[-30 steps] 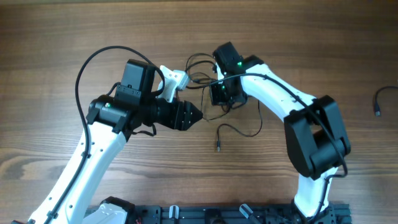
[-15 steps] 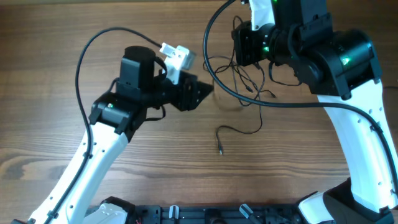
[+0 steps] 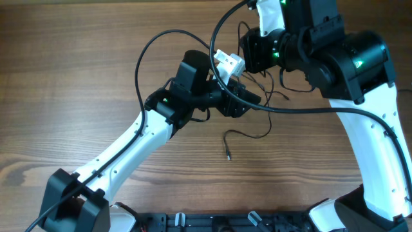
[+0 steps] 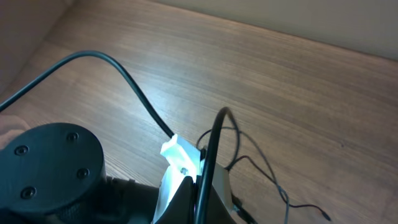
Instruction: Untangle cables
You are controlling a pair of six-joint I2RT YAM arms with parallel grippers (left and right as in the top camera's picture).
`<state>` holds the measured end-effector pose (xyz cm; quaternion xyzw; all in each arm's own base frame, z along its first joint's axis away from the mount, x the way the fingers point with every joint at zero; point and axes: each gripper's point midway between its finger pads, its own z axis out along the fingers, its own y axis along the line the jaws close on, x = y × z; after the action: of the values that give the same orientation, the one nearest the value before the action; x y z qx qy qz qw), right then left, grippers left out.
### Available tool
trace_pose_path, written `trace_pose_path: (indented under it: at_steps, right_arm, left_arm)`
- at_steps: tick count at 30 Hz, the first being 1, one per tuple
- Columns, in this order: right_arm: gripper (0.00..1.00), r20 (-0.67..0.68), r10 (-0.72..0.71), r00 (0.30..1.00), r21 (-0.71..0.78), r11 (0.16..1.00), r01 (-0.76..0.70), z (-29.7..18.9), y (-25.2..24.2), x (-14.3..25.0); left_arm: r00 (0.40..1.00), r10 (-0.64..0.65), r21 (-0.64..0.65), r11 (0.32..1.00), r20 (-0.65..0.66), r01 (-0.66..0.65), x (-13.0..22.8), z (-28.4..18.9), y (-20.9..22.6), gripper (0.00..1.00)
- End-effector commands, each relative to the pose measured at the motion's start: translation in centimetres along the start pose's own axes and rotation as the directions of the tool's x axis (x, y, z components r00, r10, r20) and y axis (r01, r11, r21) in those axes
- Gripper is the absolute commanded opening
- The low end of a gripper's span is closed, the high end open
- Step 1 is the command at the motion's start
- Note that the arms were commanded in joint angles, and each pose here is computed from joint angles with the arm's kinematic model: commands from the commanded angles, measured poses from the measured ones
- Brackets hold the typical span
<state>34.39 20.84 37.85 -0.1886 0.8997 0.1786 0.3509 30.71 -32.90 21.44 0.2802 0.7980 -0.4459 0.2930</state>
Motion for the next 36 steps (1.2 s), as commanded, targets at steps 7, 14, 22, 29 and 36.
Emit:
trace_pose_path:
  at_steps: [7, 14, 22, 29, 36]
  right_arm:
    - [0.04, 0.113, -0.033, 0.993, 0.261, 0.965, 0.002, -3.3, -4.2, -1.8]
    - [0.04, 0.659, 0.011, 0.752, 0.344, 0.885, -0.314, -22.9, -9.1, -7.8]
    - [0.04, 0.895, -0.121, 0.429, 0.405, 0.622, -0.670, -39.0, -13.8, -4.4]
    - [0.04, 0.920, -0.135, 0.368, 0.381, 0.536, -0.754, -37.7, -17.3, -7.0]
    - [0.04, 0.899, -0.023, 0.437, 0.367, 0.583, -0.725, -31.6, -29.3, -9.7]
  left_arm:
    - [0.996, -0.087, -0.176, 0.981, 0.005, 0.087, 0.6, 0.0, 3.0, 0.04]
    - [0.934, -0.262, -0.675, 0.737, -0.242, 0.031, 12.7, -5.6, 13.4, 0.04]
    - [0.828, -0.559, -0.845, 0.458, -0.033, 0.276, 19.4, -15.7, 22.5, 0.04]
    - [0.684, -0.688, -0.845, 0.197, 0.242, 0.497, 23.8, -23.9, 26.4, 0.04]
    - [0.654, -0.720, -0.796, 0.245, 0.233, 0.553, 23.8, -22.8, 25.6, 0.04]
